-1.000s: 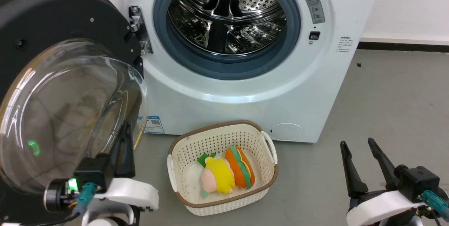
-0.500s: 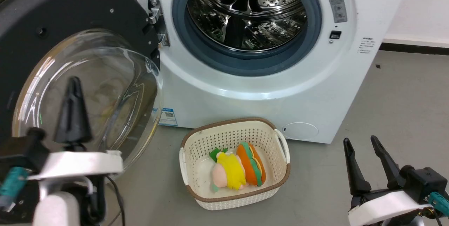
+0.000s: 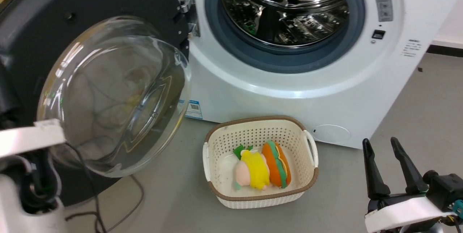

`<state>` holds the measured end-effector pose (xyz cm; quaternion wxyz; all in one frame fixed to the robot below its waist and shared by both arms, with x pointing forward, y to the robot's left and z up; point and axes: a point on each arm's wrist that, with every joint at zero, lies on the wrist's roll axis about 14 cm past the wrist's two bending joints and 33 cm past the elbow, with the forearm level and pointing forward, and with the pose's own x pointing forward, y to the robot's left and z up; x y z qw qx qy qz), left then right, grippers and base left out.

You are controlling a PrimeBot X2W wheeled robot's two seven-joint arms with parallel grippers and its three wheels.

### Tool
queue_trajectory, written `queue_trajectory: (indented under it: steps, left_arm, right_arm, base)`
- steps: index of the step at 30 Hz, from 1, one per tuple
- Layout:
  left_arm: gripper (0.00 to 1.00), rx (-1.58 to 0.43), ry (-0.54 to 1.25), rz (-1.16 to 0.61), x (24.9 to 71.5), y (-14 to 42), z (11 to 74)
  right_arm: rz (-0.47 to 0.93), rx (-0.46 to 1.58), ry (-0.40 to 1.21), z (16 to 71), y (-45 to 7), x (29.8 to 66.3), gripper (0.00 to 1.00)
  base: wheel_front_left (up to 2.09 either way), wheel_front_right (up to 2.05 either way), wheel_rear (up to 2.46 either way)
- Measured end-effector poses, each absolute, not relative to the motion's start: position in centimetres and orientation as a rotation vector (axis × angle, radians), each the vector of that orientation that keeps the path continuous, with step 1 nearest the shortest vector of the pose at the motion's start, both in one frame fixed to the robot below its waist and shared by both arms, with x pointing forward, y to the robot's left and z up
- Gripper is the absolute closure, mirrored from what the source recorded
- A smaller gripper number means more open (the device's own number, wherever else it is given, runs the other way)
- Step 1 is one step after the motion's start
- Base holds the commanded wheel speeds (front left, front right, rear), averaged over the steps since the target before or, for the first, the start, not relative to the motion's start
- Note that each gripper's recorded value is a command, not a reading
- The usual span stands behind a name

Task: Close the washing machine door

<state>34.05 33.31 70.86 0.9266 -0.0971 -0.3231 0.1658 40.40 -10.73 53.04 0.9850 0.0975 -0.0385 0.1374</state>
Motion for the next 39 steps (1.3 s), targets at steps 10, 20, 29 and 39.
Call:
queue_trajectory:
  steps: [10,20,29,39]
  left_arm:
    - [1.00,-0.232,-0.673,0.470,32.1,40.0,72.7]
    - [1.00,-0.377,-0.522,0.598,31.1,45.8,69.9]
    - [1.00,-0.590,-0.362,0.635,30.2,49.1,65.9]
    - [1.00,-0.767,-0.138,0.519,31.2,48.1,60.7]
  right_arm:
    - [0.316,0.237,-0.082,52.8,-9.1,41.5,0.00]
    - [0.339,0.261,-0.079,52.4,-8.1,42.2,0.00]
    - [0.347,0.281,-0.081,52.2,-7.6,42.6,0.00]
    - [0.360,0.298,-0.086,51.9,-6.9,42.9,0.00]
  base:
    - [0.00,0.00,0.00]
    - [0.00,0.00,0.00]
    - [0.00,0.00,0.00]
    - [0.00,0.00,0.00]
